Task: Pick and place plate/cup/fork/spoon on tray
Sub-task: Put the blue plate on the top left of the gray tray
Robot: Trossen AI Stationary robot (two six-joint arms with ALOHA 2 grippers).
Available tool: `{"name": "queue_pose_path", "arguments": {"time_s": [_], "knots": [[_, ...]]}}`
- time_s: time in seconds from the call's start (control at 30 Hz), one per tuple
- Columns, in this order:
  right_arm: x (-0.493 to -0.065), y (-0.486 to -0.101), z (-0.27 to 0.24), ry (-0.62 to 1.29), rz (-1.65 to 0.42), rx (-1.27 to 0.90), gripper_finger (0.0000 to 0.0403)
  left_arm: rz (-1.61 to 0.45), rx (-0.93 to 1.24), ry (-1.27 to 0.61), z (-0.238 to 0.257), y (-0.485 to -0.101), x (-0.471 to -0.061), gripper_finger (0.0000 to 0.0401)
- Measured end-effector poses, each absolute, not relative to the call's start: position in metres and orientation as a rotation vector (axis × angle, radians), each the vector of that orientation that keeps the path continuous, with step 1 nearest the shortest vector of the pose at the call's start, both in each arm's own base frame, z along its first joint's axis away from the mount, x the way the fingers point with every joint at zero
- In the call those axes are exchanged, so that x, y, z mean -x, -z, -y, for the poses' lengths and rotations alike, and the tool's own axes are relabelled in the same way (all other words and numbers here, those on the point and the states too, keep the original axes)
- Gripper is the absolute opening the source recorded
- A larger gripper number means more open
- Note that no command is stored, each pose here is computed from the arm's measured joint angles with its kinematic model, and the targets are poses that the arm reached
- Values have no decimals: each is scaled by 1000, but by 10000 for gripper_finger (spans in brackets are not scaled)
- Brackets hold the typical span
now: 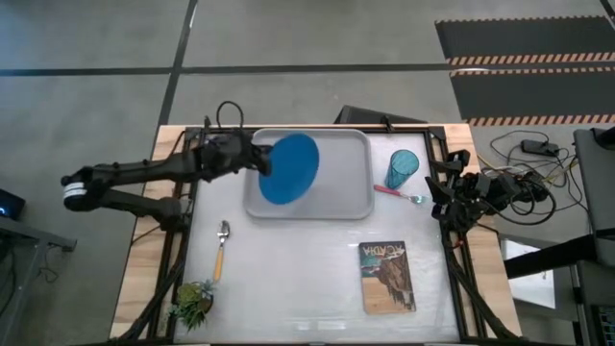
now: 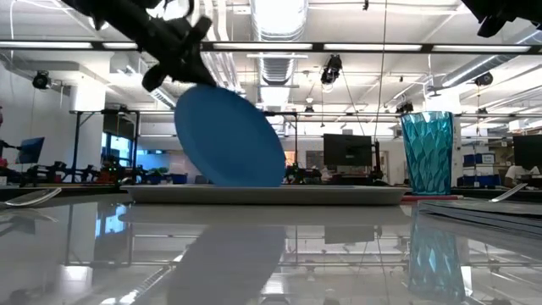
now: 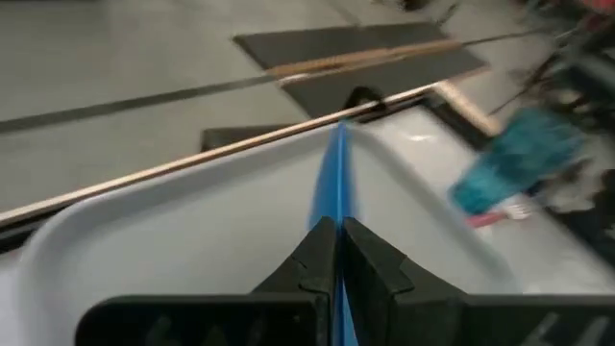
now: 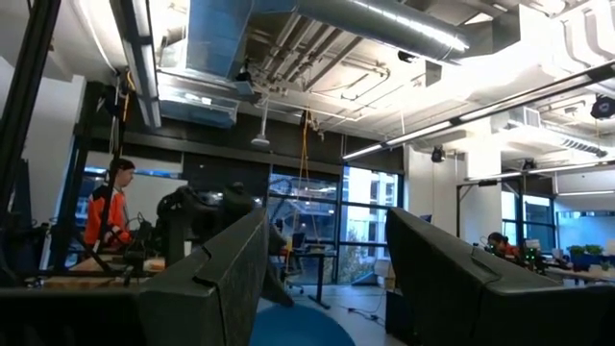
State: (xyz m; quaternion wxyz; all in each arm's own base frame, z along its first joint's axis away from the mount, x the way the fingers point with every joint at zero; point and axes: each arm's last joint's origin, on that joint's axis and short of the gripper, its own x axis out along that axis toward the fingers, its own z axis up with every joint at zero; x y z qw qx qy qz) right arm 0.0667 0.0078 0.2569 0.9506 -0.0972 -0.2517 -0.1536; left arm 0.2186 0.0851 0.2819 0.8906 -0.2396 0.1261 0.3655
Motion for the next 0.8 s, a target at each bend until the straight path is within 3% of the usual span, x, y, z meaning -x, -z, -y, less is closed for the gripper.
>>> {"name": "queue_pose_path", "arguments": {"time_s": [0.53,0.8], "knots": [[-67,-257,-8,312,511,197,201,-508,480,-901,-125,-224,-239,0],[-67,-257,-8,312,510,198,201,-570,498,-853,-124,-203,-254,0]]}}
